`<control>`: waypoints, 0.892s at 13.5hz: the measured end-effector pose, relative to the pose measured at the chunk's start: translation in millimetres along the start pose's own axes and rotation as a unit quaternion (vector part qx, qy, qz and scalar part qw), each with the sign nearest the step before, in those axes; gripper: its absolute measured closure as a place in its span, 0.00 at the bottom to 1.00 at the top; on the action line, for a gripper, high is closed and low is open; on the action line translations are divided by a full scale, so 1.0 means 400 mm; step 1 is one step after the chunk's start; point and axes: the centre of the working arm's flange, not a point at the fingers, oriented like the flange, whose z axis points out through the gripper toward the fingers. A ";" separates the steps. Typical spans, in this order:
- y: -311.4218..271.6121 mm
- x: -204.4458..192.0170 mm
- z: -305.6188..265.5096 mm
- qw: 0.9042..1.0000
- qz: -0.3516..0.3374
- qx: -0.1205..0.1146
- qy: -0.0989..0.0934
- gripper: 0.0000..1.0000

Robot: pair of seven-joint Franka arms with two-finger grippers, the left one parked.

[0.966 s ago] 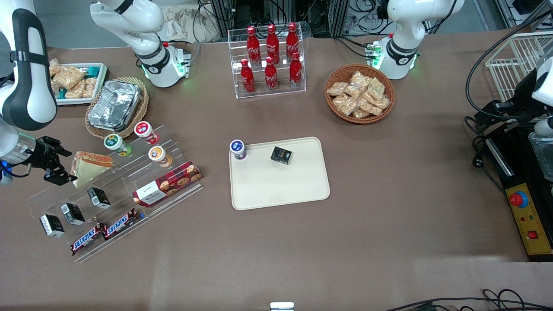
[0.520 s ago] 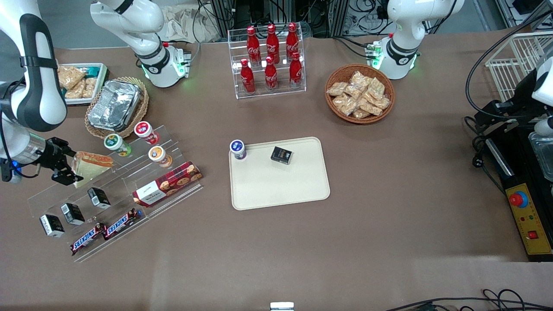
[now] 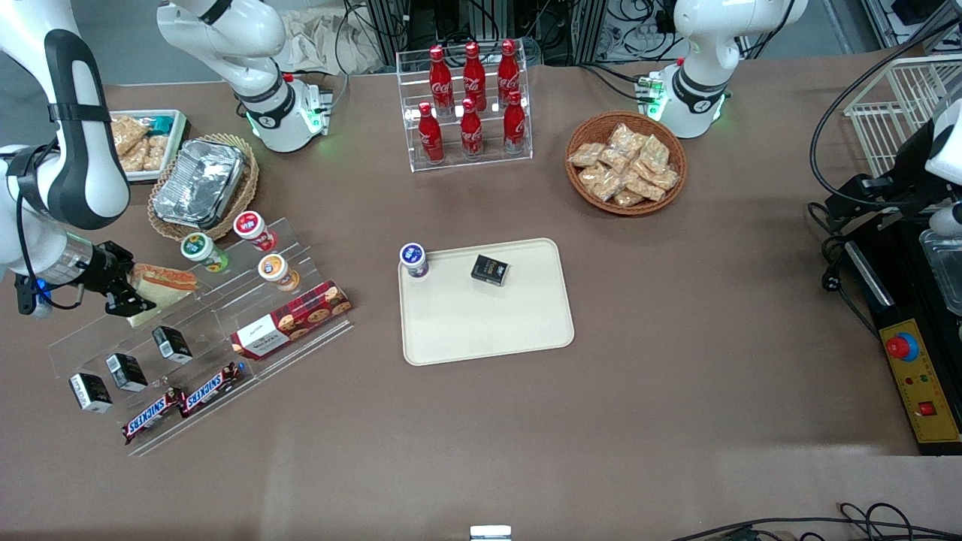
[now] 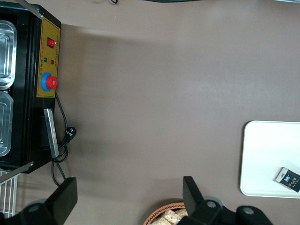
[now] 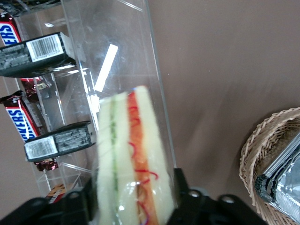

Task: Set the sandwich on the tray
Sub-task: 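Close the right gripper on the sandwich and lift it from the rack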

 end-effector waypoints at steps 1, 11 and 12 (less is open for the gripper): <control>-0.001 -0.001 -0.002 1.000 -0.002 0.001 0.001 0.52; -0.029 0.019 -0.219 0.991 -0.107 0.065 0.055 0.79; -0.031 0.014 -0.251 0.990 -0.117 0.065 0.055 0.79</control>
